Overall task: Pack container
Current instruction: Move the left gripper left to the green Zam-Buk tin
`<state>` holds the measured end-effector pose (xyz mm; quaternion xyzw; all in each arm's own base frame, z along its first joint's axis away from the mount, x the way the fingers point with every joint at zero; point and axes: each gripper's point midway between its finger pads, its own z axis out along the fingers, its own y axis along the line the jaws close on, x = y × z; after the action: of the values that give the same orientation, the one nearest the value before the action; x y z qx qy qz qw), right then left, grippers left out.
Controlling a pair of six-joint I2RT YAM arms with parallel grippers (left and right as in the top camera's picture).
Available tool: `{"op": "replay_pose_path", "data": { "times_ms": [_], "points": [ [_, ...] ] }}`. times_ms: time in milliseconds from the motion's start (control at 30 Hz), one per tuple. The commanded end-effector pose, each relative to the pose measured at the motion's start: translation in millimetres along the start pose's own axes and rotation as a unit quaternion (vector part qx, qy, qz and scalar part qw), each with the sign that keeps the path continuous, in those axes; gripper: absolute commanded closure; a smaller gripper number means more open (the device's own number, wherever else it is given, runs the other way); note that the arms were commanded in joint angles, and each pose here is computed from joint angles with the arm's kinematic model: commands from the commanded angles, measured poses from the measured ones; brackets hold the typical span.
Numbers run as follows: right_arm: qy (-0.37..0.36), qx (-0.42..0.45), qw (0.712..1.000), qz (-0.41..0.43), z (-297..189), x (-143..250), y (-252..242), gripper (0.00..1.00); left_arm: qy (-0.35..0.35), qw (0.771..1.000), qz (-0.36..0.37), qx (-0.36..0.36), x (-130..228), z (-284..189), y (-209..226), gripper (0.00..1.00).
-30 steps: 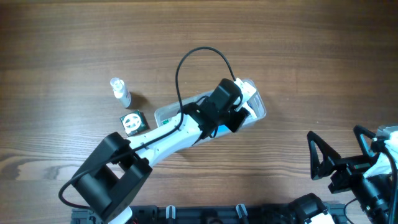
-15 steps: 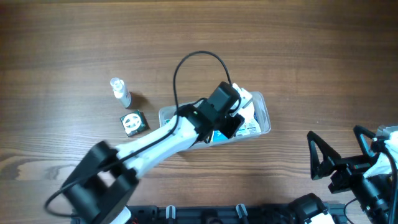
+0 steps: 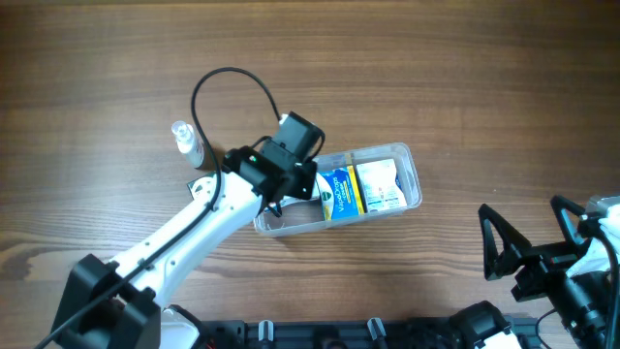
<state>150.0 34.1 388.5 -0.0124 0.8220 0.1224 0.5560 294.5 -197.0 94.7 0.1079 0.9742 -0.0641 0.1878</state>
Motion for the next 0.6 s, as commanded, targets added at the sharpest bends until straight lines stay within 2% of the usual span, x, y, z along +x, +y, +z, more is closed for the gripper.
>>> {"op": "replay_pose_path", "data": {
  "times_ms": [0, 200, 433, 567],
  "points": [
    [-0.004, 0.005, 1.0, -0.004, -1, -2, -2, 0.0, 0.007, 0.998, -0.044, -0.054, -3, 14, 36, 0.96],
    [-0.004, 0.005, 1.0, -0.004, -1, -2, -2, 0.0, 0.057, 0.994, -0.055, -0.076, 14, 36, 53, 0.96],
    [-0.004, 0.005, 1.0, -0.004, -1, -2, -2, 0.0, -0.027, 0.991, -0.059, -0.114, -24, 43, 65, 0.96],
    [-0.004, 0.005, 1.0, -0.004, -1, -2, -2, 0.0, -0.022, 0.992, -0.067, -0.105, -24, 42, 67, 0.96]
  ]
}}
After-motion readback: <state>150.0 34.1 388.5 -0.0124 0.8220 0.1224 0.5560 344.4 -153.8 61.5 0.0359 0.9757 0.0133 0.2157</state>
